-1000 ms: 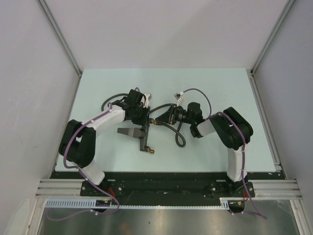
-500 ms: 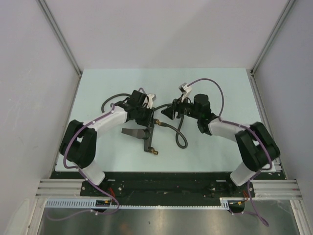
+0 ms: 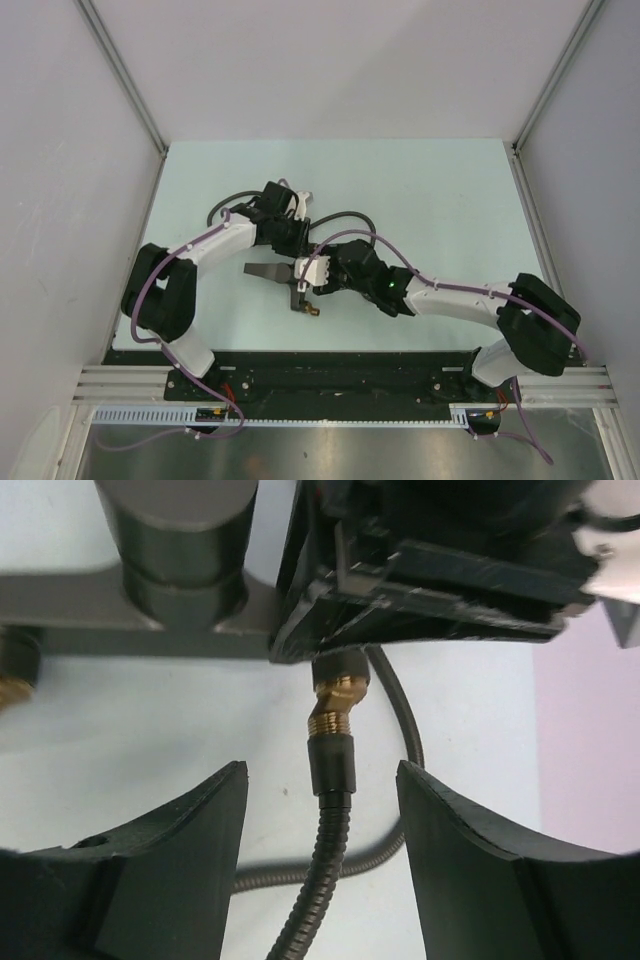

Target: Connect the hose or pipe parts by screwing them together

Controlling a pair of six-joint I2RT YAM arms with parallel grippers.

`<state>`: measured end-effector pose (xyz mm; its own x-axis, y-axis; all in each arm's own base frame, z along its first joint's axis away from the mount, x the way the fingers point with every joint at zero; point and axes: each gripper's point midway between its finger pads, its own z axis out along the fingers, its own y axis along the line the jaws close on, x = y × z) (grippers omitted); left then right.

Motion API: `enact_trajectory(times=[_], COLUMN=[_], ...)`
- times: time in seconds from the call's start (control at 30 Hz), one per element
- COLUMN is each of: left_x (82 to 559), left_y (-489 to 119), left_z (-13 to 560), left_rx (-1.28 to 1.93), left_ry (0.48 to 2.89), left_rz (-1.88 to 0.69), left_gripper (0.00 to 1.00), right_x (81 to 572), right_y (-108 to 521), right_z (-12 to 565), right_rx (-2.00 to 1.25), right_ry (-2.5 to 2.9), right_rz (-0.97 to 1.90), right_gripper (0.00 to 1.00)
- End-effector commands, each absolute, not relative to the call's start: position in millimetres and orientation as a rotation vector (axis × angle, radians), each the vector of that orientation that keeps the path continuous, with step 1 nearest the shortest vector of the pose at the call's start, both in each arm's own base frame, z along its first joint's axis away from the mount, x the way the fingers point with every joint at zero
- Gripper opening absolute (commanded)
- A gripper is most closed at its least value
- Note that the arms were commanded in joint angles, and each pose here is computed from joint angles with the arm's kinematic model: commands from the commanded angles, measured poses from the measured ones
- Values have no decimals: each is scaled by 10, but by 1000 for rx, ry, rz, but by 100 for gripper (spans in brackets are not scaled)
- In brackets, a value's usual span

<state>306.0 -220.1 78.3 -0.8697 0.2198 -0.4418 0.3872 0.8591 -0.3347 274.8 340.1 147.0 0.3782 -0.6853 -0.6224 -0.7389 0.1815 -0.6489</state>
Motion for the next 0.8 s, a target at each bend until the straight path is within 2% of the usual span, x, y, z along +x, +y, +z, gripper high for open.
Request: enact_trajectory(times=[0.0, 0.17, 0.33, 0.43, 0.47, 0.53, 0.57, 0.63, 0.67, 0.77], left_x=[3177, 3175, 3140, 3095, 3078, 3018, 2981, 2939, 2899, 2920], left_y=[-2403, -2409, -2445, -2492, -2524, -2626, -2647, -2758, -2787, -2819], left_z=[1208, 1252, 1272, 1289, 1307, 1359, 1330, 1410, 1410, 1471], left_rx=[462, 462, 472, 477, 476, 499, 483, 508, 500, 497], left_ry=[2526, 2520, 2520, 2524, 2523, 2504, 2519, 2477, 2477, 2441], left_rz=[-734, -764, -814, -865, -893, -987, -1018, -1121, -1155, -1148], left_gripper=[0, 0, 0, 0, 0, 0, 0, 0, 0, 0], right_x=[2973, 3076, 3235, 3298, 3306, 3314, 3324, 3354, 3355, 3360], right_y=[3262, 3311, 3312, 3353, 3393, 3462, 3491, 3554, 3585, 3684], right_z=[1382, 1174, 1103, 1163, 1158, 1181, 1145, 1183, 1172, 1129], right_rx=[-1635, -1679, -1668, -1628, -1624, -1603, -1592, -1562, -1560, -1562], right_ry=[1254, 1234, 1224, 1221, 1222, 1217, 1226, 1217, 1216, 1233], right_rz=[-223, -271, -363, -370, -355, -333, -320, -297, -279, -198], right_gripper=[65, 64, 56, 42, 33, 24, 16, 9, 0, 0])
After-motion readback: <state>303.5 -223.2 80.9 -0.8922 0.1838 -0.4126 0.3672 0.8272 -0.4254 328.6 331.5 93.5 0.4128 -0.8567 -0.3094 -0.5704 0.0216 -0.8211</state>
